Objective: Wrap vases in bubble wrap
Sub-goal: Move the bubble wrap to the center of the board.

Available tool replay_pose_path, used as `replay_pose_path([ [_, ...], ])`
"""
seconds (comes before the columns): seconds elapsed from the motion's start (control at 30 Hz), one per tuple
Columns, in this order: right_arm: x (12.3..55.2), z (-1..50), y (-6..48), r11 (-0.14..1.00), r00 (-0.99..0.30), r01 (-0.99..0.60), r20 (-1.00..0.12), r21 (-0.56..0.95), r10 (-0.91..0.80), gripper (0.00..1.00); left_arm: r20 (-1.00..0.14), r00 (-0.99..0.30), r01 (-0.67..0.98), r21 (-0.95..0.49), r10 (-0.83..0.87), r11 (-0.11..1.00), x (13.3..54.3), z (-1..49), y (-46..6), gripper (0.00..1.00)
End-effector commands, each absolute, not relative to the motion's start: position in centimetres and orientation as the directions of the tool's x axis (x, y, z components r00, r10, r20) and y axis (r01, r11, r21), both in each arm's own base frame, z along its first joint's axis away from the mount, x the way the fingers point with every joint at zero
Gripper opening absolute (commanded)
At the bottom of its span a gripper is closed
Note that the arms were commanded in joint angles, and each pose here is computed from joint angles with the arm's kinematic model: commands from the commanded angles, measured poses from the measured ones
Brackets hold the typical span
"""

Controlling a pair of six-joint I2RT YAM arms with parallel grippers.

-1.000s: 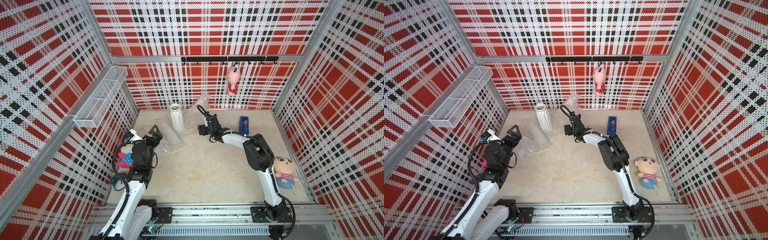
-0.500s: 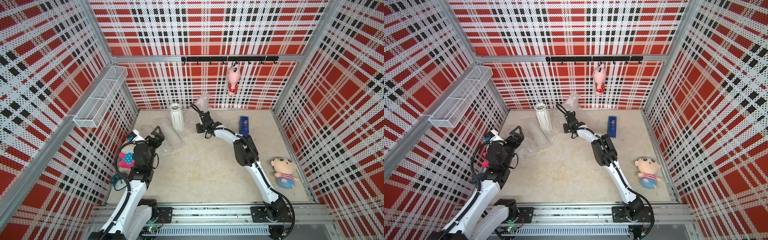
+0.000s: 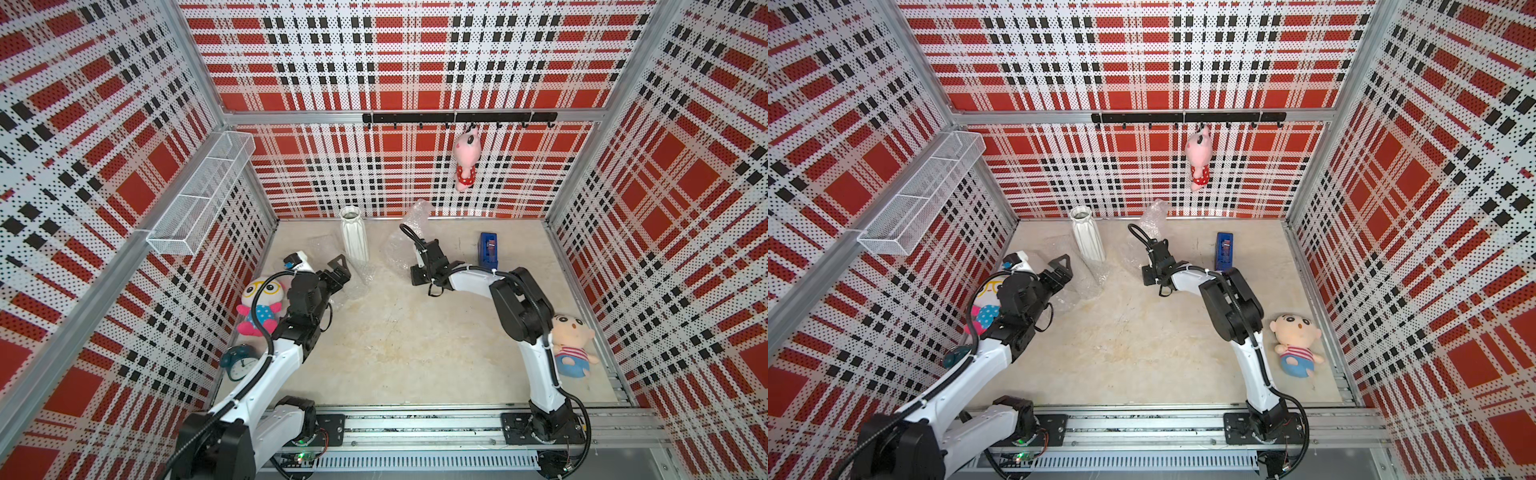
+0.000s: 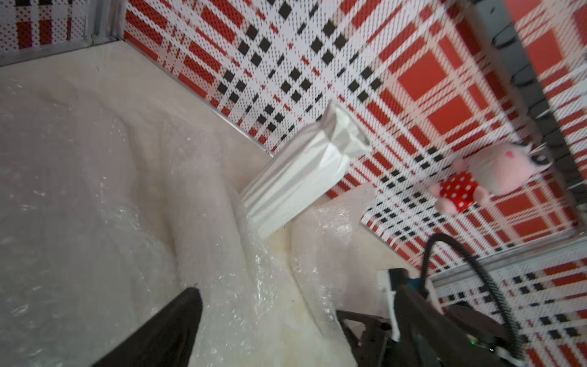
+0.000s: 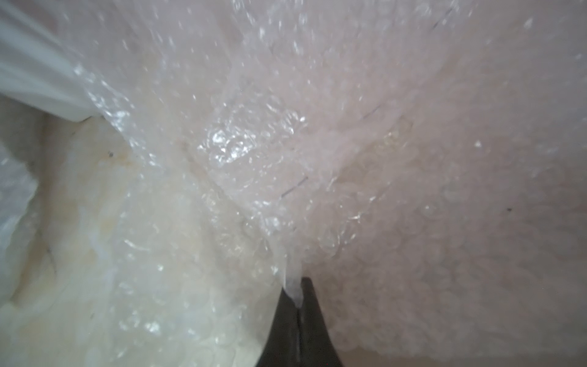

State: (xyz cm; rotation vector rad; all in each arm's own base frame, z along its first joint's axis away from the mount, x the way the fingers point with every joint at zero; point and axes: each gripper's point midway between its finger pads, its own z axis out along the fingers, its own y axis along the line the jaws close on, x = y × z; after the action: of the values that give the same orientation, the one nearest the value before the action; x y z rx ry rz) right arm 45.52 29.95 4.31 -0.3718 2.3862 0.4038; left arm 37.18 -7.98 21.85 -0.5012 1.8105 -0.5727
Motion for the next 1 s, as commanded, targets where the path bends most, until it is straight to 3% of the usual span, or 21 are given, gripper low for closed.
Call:
replay_pose_path([
  [0.0,42.9,8.7,29.4,0.883,-0.624,-0.43,-0.768,0.187,-0.142,0.02,-0.809,-0.397,-0.004,-0.471,-0.434,0.882,37.5,20.7,-12.4,0.98],
  [0.23,33.5,7.2,26.0,0.873,-0.627,-0.451,-0.762,0.186,-0.161,0.05,-0.814,-0.544,0.091,-0.298,-0.203,0.95,37.7,16.0,-21.0,0.97],
  [0.47,27.8,4.3,23.8,0.873,-0.698,-0.417,-0.705,0.252,-0.13,0.22,-0.741,-0.661,0.127,-0.269,-0.121,0.955,37.0,10.9,-24.8,0.94],
  [0.67,26.7,5.2,22.3,0.878,-0.69,-0.373,-0.722,0.299,-0.048,0.32,-0.702,-0.708,0.129,-0.238,-0.078,0.963,35.8,7.2,-24.4,0.91],
  [0.83,27.2,7.6,21.2,0.899,-0.646,-0.349,-0.763,0.266,-0.025,0.45,-0.668,-0.739,0.154,-0.295,-0.089,0.943,35.4,5.9,-25.1,0.75],
  [0.97,28.1,9.0,18.6,0.94,-0.62,-0.264,-0.784,0.214,0.004,0.5,-0.694,-0.719,0.18,-0.247,-0.044,0.952,34.4,6.0,-25.6,0.71],
])
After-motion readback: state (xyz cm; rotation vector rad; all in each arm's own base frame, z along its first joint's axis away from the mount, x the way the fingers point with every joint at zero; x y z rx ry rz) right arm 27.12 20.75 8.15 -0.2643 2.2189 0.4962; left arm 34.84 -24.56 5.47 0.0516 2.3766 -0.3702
